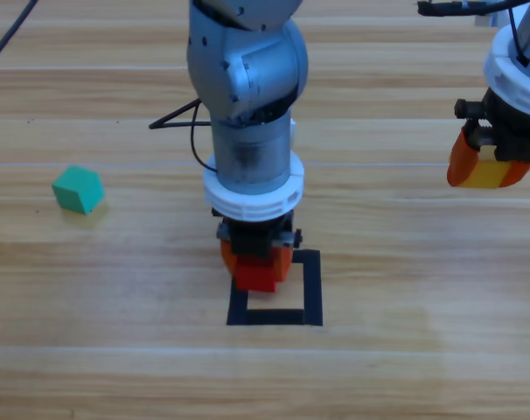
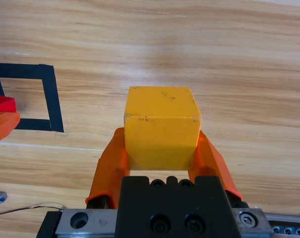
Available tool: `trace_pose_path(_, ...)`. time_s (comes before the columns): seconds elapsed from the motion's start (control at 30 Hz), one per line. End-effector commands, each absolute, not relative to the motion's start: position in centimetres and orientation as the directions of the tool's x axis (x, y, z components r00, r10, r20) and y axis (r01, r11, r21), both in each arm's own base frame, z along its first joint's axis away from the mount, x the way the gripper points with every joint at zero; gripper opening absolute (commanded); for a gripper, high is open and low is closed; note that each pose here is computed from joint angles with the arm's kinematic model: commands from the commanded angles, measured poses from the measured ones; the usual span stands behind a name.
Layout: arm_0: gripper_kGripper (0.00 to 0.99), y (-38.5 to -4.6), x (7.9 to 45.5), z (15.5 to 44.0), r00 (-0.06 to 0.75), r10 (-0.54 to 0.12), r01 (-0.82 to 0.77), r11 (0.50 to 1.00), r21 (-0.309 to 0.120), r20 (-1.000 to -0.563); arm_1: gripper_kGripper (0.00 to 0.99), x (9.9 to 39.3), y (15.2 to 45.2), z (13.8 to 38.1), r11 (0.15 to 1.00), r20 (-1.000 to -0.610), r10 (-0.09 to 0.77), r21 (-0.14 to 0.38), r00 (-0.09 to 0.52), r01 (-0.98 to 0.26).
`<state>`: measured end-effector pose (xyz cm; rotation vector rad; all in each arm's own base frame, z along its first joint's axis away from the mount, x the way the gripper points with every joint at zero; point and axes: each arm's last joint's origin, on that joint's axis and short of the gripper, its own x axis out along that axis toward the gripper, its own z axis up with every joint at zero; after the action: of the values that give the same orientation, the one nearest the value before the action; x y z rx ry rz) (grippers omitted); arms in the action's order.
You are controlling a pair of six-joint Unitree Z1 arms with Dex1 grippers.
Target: Stack the blocks in the rectangular block: red at the bottom, yellow in the middle, green on top
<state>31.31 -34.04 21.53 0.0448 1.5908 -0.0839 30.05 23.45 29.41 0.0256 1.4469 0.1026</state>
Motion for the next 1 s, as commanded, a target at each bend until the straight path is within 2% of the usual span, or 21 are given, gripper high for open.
trace_pose_path(0.03, 0.038, -35.2, 31.1, 19.9, -0.047, -0.007, 0.094, 0.995, -0.011, -0.999, 0.0, 30.2, 22.6, 28.9, 0.996, -0.99, 0.079, 0.074, 0.116, -0.048)
trace_pose_path(0.13, 0.038, -35.3, 31.2, 19.4, -0.054, 0.001, 0.047, 0.999, -0.002, -0.999, 0.0, 30.2, 22.6, 28.8, 0.996, -0.99, 0.078, 0.072, 0.114, -0.048)
trace_pose_path(0.4, 0.043, -36.1, 31.6, 18.8, -0.062, -0.016, -0.049, 0.999, -0.013, -0.998, 0.0, 30.2, 22.5, 28.9, 0.997, -0.99, 0.074, 0.068, 0.124, -0.048)
trace_pose_path(0.8, 0.046, -37.6, 30.2, 18.0, -0.046, 0.006, -0.056, 0.998, 0.009, -0.999, 0.0, 30.1, 22.8, 28.7, 0.996, -0.99, 0.072, 0.066, 0.123, -0.054)
trace_pose_path(1.0, 0.052, -37.8, 30.1, 17.7, -0.042, 0.011, -0.058, 0.998, 0.014, -0.999, 0.0, 30.3, 22.8, 28.3, 0.997, -0.988, 0.061, 0.054, 0.144, -0.052)
